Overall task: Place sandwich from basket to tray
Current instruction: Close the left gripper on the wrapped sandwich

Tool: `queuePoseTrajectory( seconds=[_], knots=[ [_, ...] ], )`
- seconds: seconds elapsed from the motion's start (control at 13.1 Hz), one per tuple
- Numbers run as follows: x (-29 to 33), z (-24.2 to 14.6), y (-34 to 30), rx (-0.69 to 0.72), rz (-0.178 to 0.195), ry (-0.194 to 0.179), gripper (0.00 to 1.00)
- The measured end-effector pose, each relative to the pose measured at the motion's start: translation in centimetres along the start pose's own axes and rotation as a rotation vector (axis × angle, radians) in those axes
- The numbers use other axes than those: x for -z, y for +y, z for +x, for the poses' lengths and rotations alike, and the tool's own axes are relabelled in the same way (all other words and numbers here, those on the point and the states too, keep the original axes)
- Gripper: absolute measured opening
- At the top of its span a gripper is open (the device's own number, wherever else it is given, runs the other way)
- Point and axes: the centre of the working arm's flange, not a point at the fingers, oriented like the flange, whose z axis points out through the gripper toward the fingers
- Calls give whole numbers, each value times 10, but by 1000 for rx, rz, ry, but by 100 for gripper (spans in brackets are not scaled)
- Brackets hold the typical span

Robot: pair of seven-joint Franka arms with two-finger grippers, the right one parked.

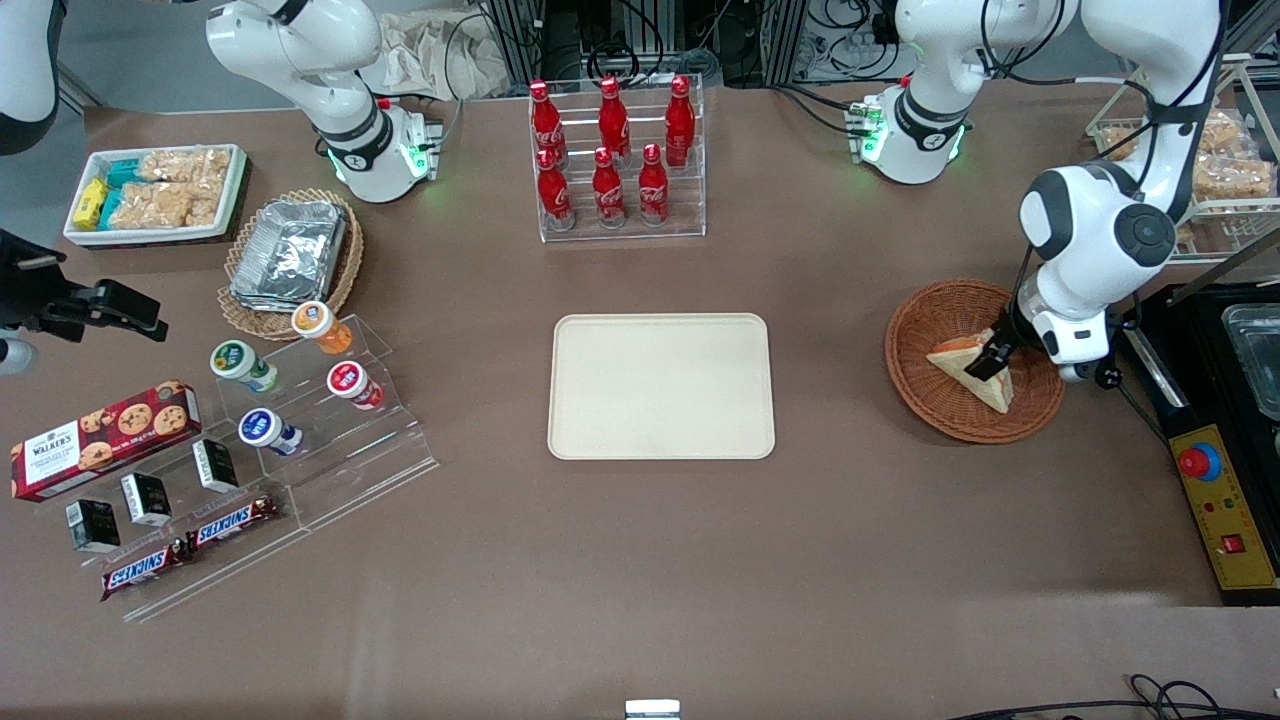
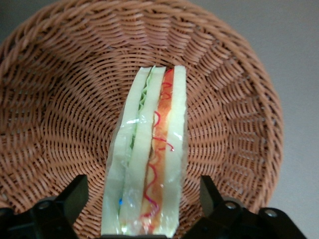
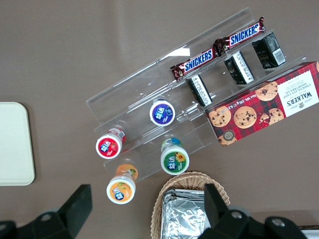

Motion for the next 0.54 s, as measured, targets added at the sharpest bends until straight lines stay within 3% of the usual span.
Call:
queuePoseTrajectory(
  seconds=[0.15, 0.23, 0.54],
  knots=[
    [-15, -1, -3, 0, 7, -2, 98],
    [-18, -1, -4, 0, 9, -3, 91],
    [-18, 0, -3, 11, -1, -3, 48]
  ],
)
